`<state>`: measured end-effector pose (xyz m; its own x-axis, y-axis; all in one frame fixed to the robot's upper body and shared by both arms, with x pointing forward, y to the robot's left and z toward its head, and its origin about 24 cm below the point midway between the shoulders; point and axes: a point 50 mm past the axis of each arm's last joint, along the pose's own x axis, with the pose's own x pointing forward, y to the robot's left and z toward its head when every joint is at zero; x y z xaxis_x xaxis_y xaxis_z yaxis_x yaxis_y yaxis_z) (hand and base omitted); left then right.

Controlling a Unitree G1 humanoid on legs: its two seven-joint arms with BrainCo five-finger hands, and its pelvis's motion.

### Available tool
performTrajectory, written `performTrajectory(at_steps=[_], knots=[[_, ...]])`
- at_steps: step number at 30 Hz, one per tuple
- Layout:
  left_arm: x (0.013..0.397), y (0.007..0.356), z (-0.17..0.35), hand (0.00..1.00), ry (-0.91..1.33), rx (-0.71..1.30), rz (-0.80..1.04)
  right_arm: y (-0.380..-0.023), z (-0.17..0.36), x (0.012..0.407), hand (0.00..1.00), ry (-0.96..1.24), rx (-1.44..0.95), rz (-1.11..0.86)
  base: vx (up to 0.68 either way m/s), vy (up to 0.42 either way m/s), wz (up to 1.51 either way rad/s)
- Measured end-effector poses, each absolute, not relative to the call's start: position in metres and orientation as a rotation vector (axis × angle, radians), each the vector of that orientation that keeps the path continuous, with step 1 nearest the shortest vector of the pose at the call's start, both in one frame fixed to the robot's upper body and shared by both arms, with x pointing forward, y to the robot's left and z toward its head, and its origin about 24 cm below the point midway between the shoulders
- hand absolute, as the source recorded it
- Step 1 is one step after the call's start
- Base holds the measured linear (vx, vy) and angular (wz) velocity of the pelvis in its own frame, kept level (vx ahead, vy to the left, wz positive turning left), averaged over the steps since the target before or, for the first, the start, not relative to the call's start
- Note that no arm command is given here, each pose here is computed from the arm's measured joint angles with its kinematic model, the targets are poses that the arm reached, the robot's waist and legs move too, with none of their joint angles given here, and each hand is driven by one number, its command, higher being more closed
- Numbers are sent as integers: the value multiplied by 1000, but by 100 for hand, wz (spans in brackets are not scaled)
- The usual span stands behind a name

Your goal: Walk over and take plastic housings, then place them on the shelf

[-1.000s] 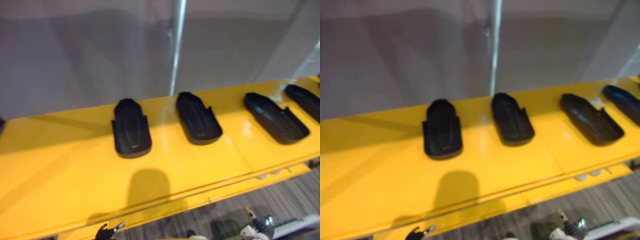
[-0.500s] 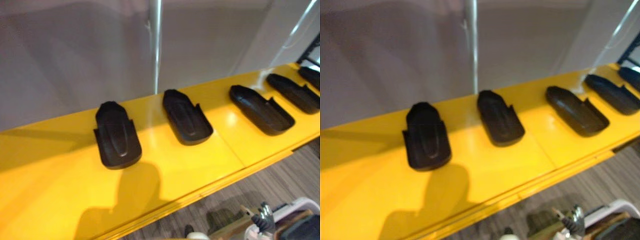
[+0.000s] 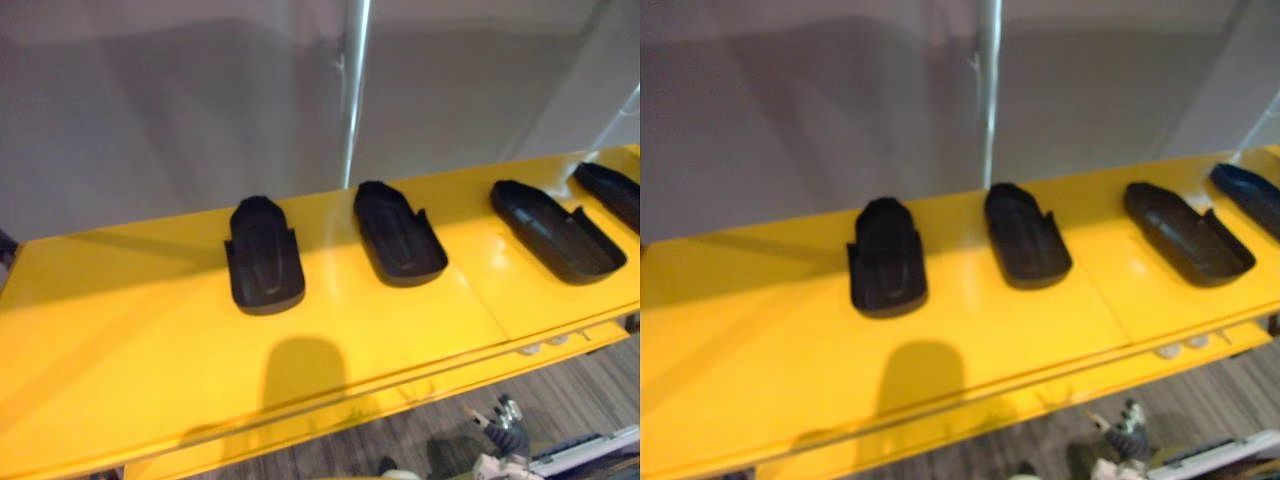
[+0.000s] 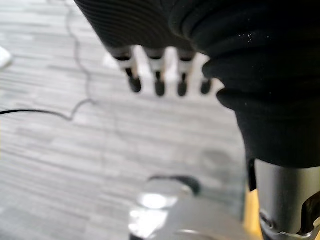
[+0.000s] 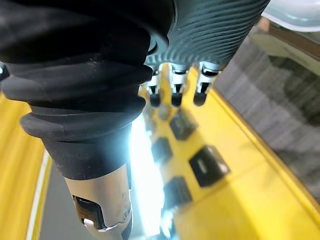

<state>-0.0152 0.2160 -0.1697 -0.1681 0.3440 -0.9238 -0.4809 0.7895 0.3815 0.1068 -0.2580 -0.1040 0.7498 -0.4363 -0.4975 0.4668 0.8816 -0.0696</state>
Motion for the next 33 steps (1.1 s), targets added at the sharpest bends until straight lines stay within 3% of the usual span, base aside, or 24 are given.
performTrajectory(at_steps=[8, 14, 16, 24, 29, 33], knots=[[-20, 214, -169, 0, 1544, -200, 840, -238, -121, 132, 0, 620, 116, -396, -18, -14, 43], [-32, 194, -173, 0, 1580, -298, 890, -254, -108, 173, 0, 560, 145, -441, -148, -49, 15], [-44, 184, -173, 0, 1621, -321, 892, -264, -107, 166, 0, 550, 172, -500, -74, 25, 28], [-16, 200, -172, 0, 1517, -267, 861, -269, -125, 125, 0, 682, 257, -662, -152, 50, 47], [18, 219, -169, 0, 1419, -38, 688, -249, -139, 101, 0, 727, 355, -733, -208, 80, 9], [34, 221, -167, 0, 1356, -35, 678, -230, -150, 61, 0, 818, 363, -762, -205, 96, 17]])
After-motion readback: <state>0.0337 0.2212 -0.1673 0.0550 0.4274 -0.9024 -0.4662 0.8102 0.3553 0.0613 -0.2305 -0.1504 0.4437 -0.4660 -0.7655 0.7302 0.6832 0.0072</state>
